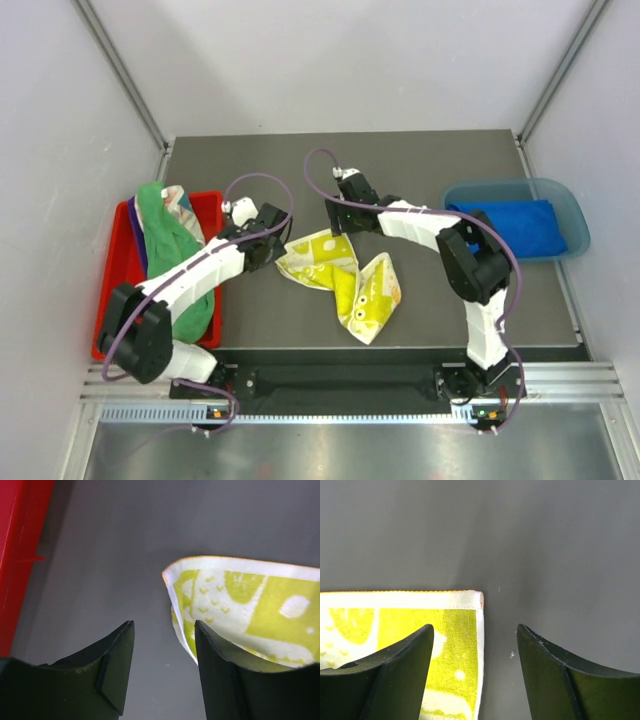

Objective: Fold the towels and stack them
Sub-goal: Move the towel to the center of the board, then flatten out the crumpled towel

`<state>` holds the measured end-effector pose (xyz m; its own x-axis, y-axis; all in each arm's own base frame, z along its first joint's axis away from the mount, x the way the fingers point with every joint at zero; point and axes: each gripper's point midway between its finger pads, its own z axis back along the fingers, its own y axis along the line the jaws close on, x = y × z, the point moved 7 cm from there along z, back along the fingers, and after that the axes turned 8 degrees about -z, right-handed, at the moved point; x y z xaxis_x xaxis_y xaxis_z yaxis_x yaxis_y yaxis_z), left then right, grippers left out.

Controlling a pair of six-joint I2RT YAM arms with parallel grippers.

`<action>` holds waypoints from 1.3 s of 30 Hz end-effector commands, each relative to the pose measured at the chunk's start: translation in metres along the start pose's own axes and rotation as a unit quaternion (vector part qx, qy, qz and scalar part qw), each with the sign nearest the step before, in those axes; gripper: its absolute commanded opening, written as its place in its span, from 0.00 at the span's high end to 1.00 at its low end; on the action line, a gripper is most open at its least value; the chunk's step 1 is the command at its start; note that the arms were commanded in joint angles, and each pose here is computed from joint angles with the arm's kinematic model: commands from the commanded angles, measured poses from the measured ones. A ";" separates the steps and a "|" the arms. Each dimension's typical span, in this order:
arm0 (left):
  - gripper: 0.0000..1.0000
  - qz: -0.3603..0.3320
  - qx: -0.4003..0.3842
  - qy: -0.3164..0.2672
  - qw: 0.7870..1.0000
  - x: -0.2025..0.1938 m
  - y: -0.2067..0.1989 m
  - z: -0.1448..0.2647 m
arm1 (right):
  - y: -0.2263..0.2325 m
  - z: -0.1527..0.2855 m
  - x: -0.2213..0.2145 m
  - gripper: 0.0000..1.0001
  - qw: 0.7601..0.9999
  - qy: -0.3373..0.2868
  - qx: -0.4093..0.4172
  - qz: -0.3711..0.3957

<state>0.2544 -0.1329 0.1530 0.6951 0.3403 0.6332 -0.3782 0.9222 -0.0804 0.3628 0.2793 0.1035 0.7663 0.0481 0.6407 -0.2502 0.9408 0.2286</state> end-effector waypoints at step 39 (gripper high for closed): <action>1.00 -0.010 -0.040 -0.031 0.999 0.042 -0.001 -0.013 | 0.024 0.024 0.027 1.00 0.998 -0.056 -0.027 -0.017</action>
<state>0.2862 -0.1186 0.1309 0.7172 0.3326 0.6124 -0.3563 0.9302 -0.0879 0.3618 0.2953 0.0879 0.7777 0.0479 0.6268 -0.1921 0.9675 0.1644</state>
